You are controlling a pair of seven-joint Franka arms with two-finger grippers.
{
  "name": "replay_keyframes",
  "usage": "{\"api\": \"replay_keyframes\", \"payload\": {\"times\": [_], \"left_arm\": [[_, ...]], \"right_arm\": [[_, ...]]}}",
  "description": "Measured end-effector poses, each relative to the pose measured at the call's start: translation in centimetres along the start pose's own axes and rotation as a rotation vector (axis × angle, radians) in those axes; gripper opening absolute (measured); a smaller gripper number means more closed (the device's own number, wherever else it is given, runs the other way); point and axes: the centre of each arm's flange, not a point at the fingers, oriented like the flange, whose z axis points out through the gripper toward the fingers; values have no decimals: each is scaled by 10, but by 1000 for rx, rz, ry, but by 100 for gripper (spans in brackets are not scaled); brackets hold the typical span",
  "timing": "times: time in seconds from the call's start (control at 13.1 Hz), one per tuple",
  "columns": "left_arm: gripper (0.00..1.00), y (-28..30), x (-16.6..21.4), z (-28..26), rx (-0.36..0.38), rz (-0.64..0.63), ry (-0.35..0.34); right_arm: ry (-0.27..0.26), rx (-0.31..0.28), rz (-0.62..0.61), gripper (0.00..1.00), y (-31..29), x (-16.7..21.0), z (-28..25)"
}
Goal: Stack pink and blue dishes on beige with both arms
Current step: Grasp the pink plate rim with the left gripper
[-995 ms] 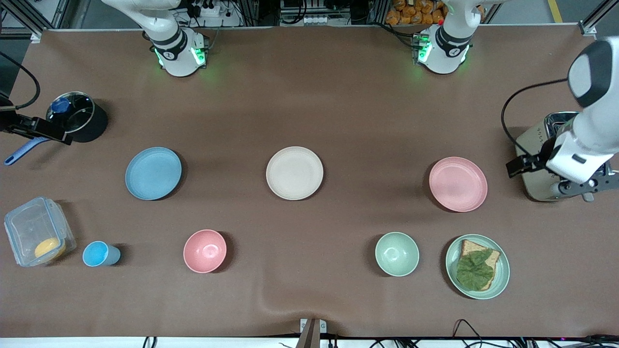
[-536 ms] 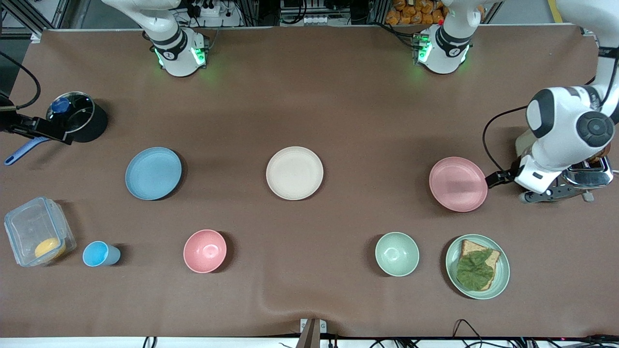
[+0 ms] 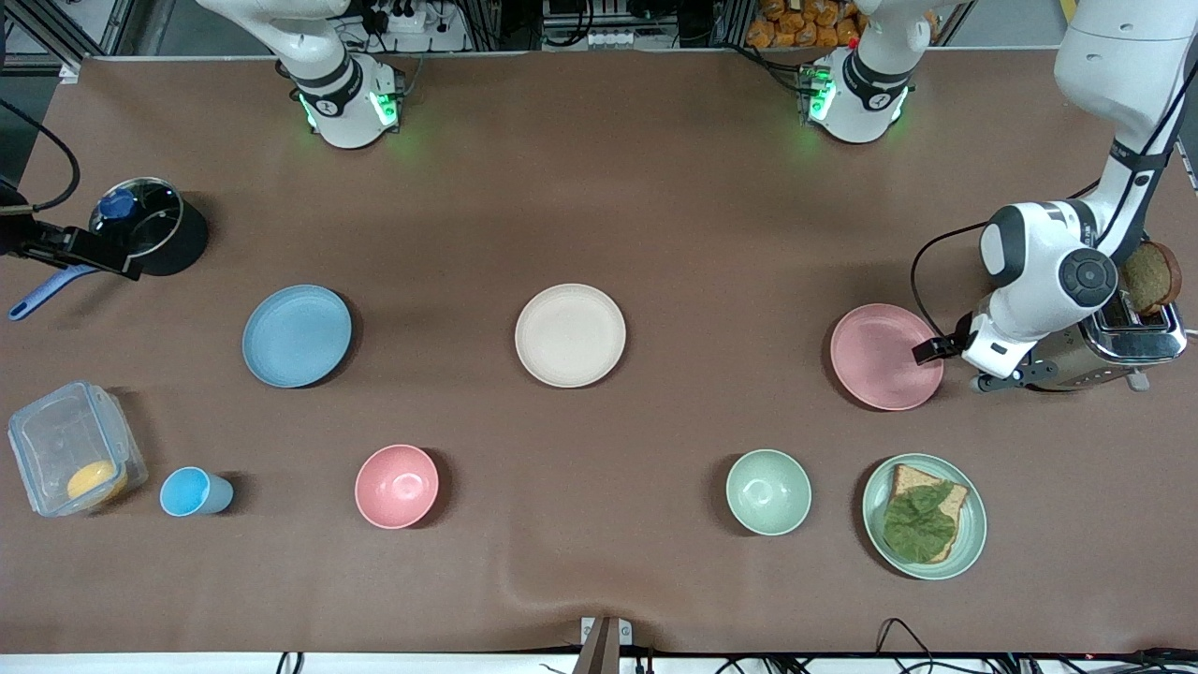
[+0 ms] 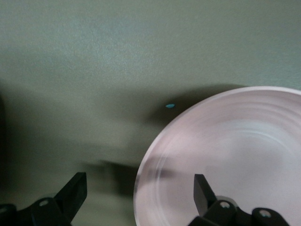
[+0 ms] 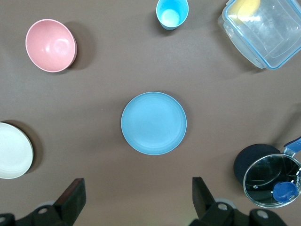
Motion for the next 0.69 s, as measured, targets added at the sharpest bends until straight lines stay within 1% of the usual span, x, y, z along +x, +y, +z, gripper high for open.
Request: {"api": "replay_keyframes", "payload": {"times": [0.08, 0.15, 0.31, 0.46, 0.54, 0.61, 0.69], "left_arm": [[94, 0, 0, 0, 0, 0, -1], [93, 0, 0, 0, 0, 1, 0], [74, 0, 0, 0, 0, 1, -1], [50, 0, 0, 2, 0, 1, -3], [41, 0, -1, 2, 0, 1, -5], [34, 0, -1, 3, 0, 1, -6], [34, 0, -1, 3, 0, -3, -6]], "right_arm": [[0, 0, 0, 100, 0, 0, 0], [-1, 0, 0, 100, 0, 0, 0], [-2, 0, 0, 100, 0, 0, 0], [-2, 0, -1, 100, 0, 0, 0], [-2, 0, -1, 100, 0, 0, 0], [-2, 0, 0, 100, 0, 0, 0], [-2, 0, 0, 100, 0, 0, 0]]}}
